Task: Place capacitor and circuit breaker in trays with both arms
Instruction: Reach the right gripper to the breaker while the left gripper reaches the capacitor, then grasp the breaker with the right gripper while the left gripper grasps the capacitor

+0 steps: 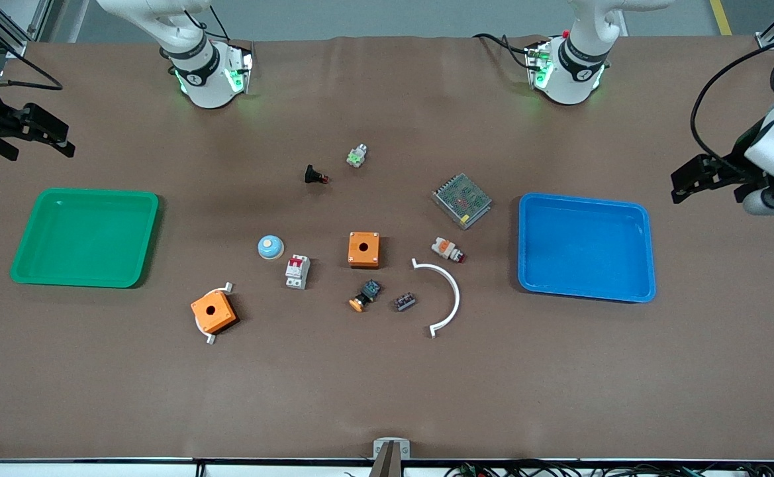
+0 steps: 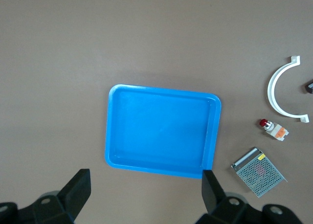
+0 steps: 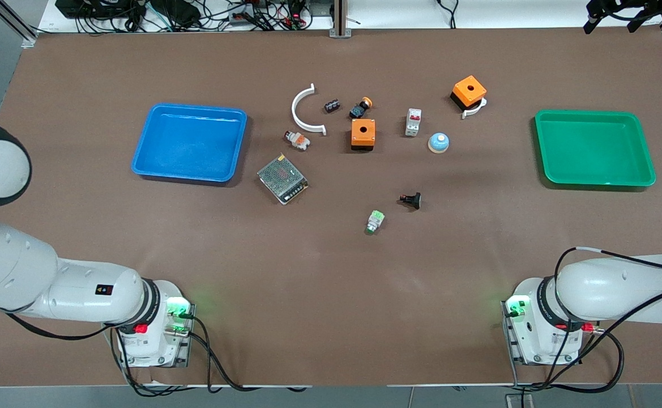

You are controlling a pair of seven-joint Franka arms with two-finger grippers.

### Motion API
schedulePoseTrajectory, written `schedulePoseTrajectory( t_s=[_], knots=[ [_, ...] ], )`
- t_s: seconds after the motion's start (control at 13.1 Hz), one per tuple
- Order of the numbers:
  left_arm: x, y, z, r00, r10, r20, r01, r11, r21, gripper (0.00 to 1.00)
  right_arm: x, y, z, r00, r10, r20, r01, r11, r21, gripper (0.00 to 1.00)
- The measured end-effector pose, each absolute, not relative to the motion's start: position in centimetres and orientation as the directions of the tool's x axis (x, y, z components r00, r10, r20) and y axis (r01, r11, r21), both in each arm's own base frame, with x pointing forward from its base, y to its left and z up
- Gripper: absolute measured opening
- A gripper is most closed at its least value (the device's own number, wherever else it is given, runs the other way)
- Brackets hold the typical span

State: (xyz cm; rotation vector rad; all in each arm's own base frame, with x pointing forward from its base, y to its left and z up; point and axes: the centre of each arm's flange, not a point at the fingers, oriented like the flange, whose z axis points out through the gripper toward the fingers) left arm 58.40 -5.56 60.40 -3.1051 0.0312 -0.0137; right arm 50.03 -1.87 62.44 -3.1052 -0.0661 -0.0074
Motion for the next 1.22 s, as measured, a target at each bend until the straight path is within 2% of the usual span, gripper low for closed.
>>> schedulePoseTrajectory(
  t_s=[0.23,0.61,0.92,1.22],
  knots=[
    [59.9,-7.4,56.5,0.998,-0.019,-0.057,-0.021,-0.999,-0.039,1.0,51.8,1.5,59.9,0.995,0.094,-0.014,0.094,-0.995,-0.033,1.0],
    [61.1,-14.8,48.8,0.985,-0.004,-0.175,-0.011,-0.999,-0.041,1.0,57.0,13.9,47.8,0.998,-0.016,-0.068,-0.015,-1.0,0.005,1.0],
    [62.0,-19.7,43.7,0.983,-0.032,-0.182,-0.037,-0.999,-0.027,1.0,58.3,24.8,37.7,0.991,-0.133,-0.004,-0.133,-0.991,0.008,1.0],
    [62.9,-24.5,38.5,0.991,0.001,-0.137,-0.002,-1.0,-0.022,1.0,59.1,27.9,30.1,0.989,-0.143,0.024,-0.143,-0.99,0.006,0.95]
  ],
)
